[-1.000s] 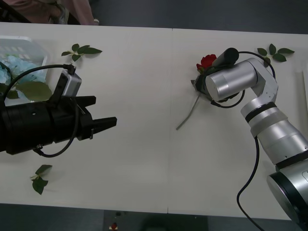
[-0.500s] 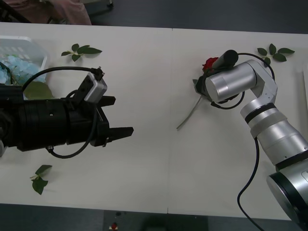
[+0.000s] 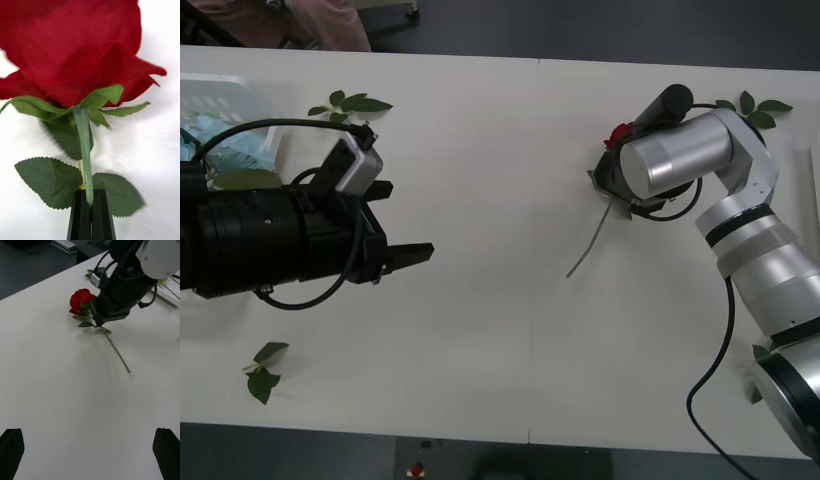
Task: Put the red flowers into the right box and the blue flowers into the left box
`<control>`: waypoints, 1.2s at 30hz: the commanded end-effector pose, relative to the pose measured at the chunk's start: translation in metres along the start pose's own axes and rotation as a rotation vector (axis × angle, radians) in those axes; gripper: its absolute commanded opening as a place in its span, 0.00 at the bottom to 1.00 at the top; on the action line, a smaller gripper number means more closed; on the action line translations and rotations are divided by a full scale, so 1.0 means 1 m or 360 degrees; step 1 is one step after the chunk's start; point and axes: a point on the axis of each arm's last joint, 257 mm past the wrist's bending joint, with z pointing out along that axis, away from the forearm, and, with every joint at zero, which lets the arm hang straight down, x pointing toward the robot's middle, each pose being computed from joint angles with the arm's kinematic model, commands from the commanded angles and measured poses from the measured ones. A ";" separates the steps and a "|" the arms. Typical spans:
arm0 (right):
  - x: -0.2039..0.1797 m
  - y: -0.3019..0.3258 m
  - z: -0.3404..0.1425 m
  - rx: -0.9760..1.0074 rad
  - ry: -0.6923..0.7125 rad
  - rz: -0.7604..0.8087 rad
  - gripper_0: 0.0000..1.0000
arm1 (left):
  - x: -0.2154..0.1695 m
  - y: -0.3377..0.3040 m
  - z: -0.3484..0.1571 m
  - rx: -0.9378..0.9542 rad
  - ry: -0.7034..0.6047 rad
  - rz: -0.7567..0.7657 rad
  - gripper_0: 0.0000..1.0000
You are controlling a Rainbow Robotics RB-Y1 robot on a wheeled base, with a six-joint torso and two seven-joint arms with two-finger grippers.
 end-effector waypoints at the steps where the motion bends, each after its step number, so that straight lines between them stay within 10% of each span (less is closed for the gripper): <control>1: -0.055 0.002 -0.055 -0.0010 -0.0144 -0.0067 0.00 | -0.017 -0.023 0.008 0.0090 -0.0091 -0.0027 1.00; 22: -0.191 -0.248 -0.210 0.0176 -0.0274 -0.0077 0.00 | -0.032 -0.051 0.012 0.0219 -0.0174 -0.0008 1.00; 36: -0.214 -0.395 -0.196 0.0453 -0.0291 -0.0071 0.00 | -0.032 -0.050 0.012 0.0215 -0.0172 -0.0006 1.00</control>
